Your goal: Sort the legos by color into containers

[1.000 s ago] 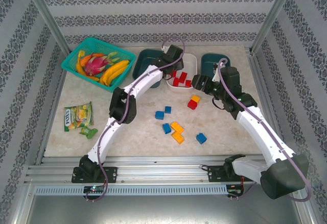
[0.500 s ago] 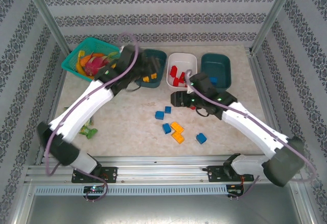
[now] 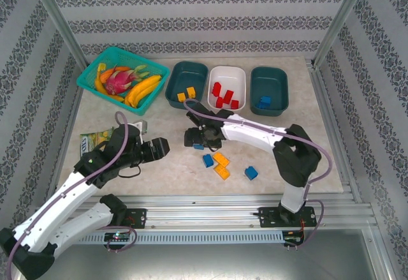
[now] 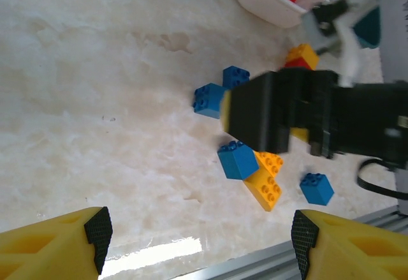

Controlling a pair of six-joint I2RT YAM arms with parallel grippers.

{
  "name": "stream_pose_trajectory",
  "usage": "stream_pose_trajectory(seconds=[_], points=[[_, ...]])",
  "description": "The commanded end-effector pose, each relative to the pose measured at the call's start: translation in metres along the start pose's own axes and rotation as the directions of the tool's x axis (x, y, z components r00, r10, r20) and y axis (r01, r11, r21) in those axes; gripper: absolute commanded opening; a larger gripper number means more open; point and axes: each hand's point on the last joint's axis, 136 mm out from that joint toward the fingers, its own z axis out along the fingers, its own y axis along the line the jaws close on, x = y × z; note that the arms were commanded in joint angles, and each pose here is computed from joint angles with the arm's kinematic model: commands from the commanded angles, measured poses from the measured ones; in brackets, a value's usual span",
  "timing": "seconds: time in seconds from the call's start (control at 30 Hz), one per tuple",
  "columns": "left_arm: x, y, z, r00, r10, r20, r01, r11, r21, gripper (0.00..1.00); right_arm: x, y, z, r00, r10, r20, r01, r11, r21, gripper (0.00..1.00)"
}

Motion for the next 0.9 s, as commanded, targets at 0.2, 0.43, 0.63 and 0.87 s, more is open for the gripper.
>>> stream_pose_trajectory(seconds=[0.2,0.43,0.63,0.87], points=[[0.01,-0.005,-0.002,1.0,-0.014,-0.028,0.015,0.999,0.051,0.77,-0.014,-0.019,0.039,0.991,0.135,-0.017,-0.131,0.98,0.148,0.77],[0.01,-0.006,-0.002,0.999,-0.014,-0.029,0.016,0.998,0.054,0.76,-0.013,-0.017,0.054,0.99,0.133,-0.052,-0.124,0.979,0.161,0.63],[0.01,-0.009,0.001,0.999,-0.02,-0.03,0.022,0.997,0.075,0.75,-0.015,-0.019,0.044,0.991,0.13,-0.031,-0.124,0.98,0.155,0.43],[-0.013,-0.04,0.011,1.0,-0.01,-0.019,0.013,0.991,0.133,0.75,-0.049,-0.019,-0.02,0.992,0.057,0.111,-0.068,0.993,0.093,0.31]])
